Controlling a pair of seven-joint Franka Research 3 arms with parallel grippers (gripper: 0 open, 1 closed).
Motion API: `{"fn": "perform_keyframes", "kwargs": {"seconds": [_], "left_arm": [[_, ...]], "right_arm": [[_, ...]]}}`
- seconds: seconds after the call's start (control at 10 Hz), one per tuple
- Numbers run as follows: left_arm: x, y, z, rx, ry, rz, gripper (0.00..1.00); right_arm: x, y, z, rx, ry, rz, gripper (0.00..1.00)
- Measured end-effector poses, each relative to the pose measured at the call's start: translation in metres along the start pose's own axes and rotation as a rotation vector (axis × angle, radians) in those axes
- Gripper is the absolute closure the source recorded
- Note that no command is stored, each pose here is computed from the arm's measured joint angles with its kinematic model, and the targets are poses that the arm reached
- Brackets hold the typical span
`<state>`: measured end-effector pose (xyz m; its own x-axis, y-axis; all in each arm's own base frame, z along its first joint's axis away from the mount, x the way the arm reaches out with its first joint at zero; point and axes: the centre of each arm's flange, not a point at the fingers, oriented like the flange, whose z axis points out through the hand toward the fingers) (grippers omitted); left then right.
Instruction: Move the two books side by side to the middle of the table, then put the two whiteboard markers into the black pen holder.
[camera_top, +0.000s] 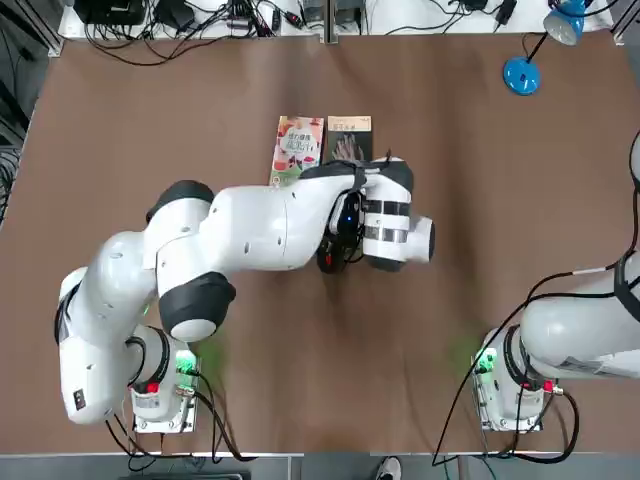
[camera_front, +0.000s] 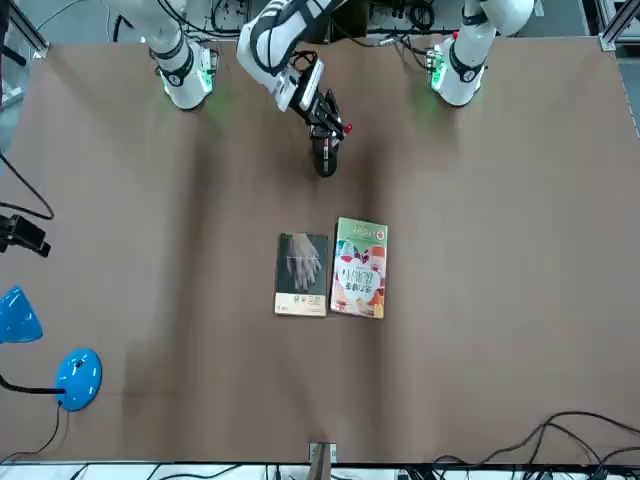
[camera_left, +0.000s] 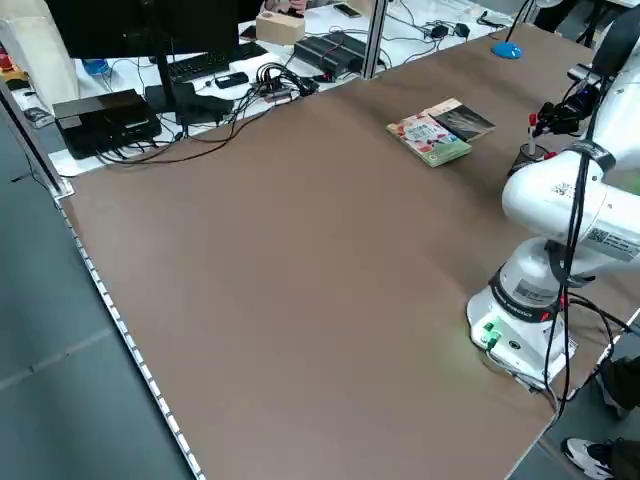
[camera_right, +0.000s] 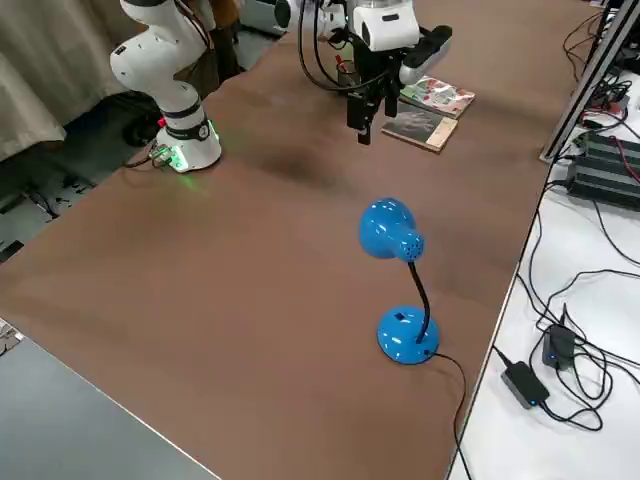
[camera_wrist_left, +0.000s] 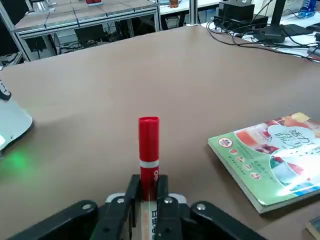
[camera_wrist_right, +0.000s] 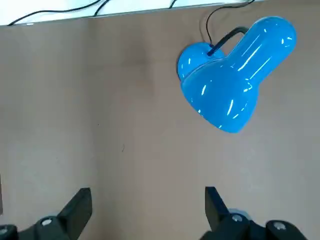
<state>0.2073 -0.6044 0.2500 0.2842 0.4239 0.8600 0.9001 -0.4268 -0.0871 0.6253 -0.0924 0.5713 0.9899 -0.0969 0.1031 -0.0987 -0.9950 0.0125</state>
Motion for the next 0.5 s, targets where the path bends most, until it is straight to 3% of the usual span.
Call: {"fn": "perform_keyframes", "kwargs": {"seconds": [0.5], "left_arm": [[-0.0008, -0.0002, -0.0029, -0.004, -0.004, -0.002, 0.07]], "right_arm": [[0.0025, -0.0002, 0.0038, 0.000, 0.004, 0.000, 0.00]]}}
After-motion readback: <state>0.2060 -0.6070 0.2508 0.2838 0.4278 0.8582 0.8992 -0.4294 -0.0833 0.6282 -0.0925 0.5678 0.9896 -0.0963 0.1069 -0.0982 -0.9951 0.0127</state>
